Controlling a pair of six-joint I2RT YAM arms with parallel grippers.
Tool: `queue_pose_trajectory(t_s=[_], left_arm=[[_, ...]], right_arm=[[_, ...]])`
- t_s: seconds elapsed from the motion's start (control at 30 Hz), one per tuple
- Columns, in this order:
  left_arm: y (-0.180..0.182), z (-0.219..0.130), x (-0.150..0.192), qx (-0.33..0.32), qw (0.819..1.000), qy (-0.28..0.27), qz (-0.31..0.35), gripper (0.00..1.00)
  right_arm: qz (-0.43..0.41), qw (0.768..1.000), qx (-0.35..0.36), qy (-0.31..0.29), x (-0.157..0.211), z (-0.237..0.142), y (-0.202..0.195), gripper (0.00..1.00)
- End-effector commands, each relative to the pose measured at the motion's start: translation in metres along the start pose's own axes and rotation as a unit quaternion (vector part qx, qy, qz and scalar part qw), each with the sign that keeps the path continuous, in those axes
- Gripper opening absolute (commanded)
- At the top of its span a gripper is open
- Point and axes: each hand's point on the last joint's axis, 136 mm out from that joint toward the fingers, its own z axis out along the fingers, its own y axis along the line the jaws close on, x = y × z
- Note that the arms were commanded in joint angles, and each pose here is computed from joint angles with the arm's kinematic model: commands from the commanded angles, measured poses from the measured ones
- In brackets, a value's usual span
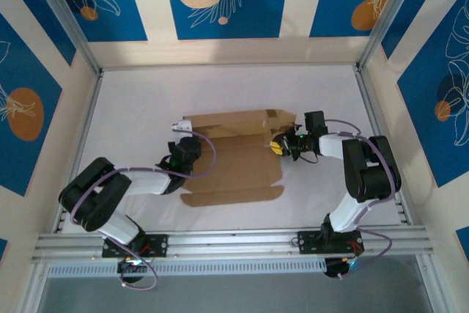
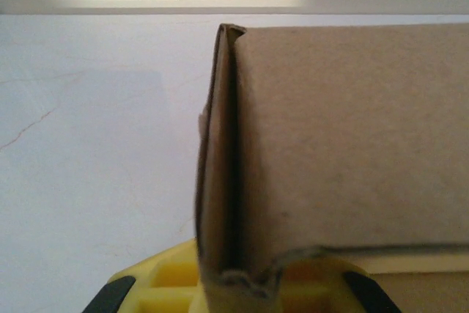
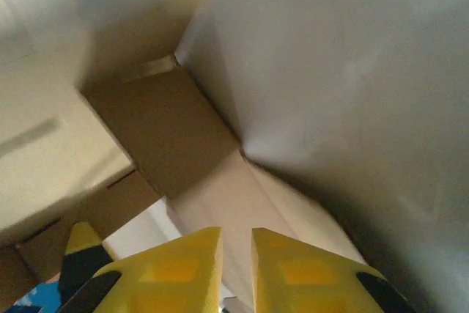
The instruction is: Fold the paper box
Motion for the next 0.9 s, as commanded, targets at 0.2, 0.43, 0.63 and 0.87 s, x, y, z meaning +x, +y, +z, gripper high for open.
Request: queue_pose_trajectory(t_s=[0.2,0.43,0.63,0.87], left_arm=[[-0.001,-0.005,0.016,0.000,1.000,0.025,-0.017,0.00],[0.013,-0.010,0.017,-0.034,0.999,0.024,-0.018,0.00],[0.017,-0.010,0.022,-0.049,0.998,0.030,-0.029,0.00],[0.008,-0.014,0.014,-0.045,0.999,0.017,-0.009,0.00]], right_arm=[[0.012,0.999,-0.021,0.039,0.014,0.021,0.000,0.20],[-0.060,0.995,-0.020,-0.081,-0.006,-0.016,0.013,0.17],[-0.215,0.946,-0.025,-0.241,-0.020,-0.049,0.038,0.10],[-0.203,0.944,0.018,-0.259,-0.051,-0.043,0.034,0.00]])
